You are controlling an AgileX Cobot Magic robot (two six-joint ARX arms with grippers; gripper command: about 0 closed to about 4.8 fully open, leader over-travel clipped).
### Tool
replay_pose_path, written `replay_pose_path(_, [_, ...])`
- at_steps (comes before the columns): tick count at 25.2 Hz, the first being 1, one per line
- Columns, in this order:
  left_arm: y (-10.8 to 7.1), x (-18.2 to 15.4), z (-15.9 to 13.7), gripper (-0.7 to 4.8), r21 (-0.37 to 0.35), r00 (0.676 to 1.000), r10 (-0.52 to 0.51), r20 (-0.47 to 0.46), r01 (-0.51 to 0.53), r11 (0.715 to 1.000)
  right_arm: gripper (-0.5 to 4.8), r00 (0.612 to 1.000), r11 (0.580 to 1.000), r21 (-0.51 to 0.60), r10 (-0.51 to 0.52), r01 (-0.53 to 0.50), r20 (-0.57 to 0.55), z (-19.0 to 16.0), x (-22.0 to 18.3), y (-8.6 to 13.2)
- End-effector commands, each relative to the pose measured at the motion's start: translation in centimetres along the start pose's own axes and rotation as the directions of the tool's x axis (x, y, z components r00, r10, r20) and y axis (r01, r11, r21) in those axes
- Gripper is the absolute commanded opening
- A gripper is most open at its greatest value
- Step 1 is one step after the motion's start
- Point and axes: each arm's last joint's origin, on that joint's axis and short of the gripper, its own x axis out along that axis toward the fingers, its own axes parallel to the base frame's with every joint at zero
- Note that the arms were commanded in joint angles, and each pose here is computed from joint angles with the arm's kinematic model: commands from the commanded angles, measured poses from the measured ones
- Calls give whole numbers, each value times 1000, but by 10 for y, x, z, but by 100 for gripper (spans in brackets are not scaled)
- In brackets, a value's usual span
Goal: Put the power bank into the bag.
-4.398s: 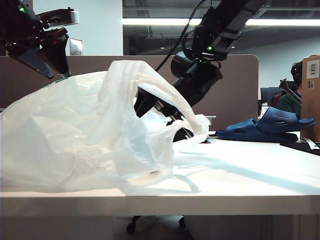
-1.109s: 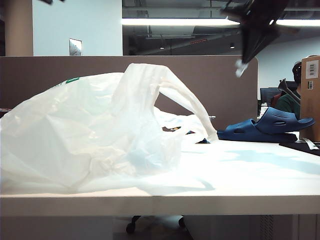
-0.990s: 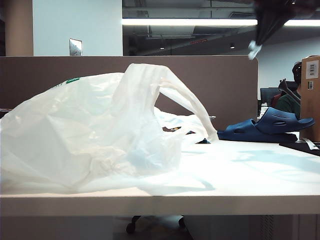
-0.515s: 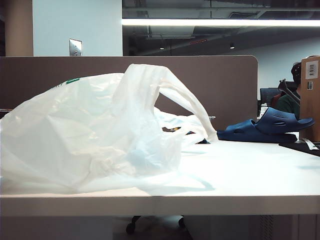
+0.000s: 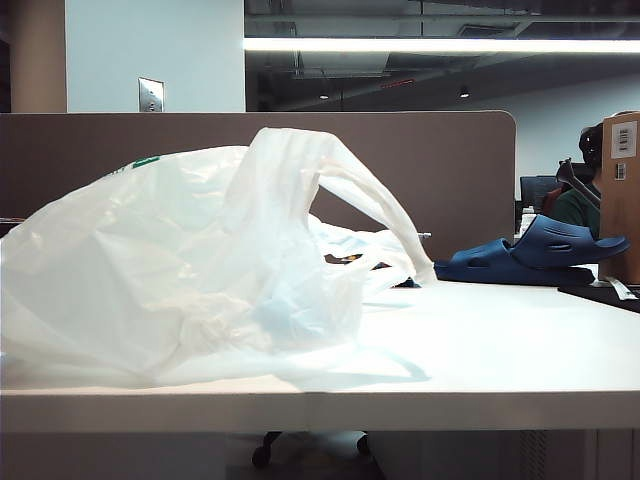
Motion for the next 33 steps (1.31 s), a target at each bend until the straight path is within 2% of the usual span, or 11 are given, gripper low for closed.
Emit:
replay_pose_path(1, [-1,-4,0,-6,-62,999,-50,5,50,997,-8,999,1000,-17,1,0,43,-20,-11,0])
replay_pose_path(7, [-2,-27,-7,-6,-61,998,-61,20,63,996,-8,994,1000,-23,7,-4,109,-67,-25,-1])
replay_pose_path(16, [-12,-77,-55,-6,-61,997,-58,45,60,996,-8,984,999,-31,22,-17,178,-122,-42,-2])
replay_pose_path(18, [-15,-84,-67,-6,-65,997,-59,47,62,996,-8,982,998,-38,55,-49,183,-135,-43,-1])
replay_pose_path(27, [-26,-105,-114,-6,-106,997,-62,50,67,992,-8,973,997,-44,70,-62,220,-189,-35,-4])
replay_pose_path(33, [-33,-118,-145,-6,-105,995,-55,79,63,992,-8,961,997,-29,73,-68,268,-220,-28,-5])
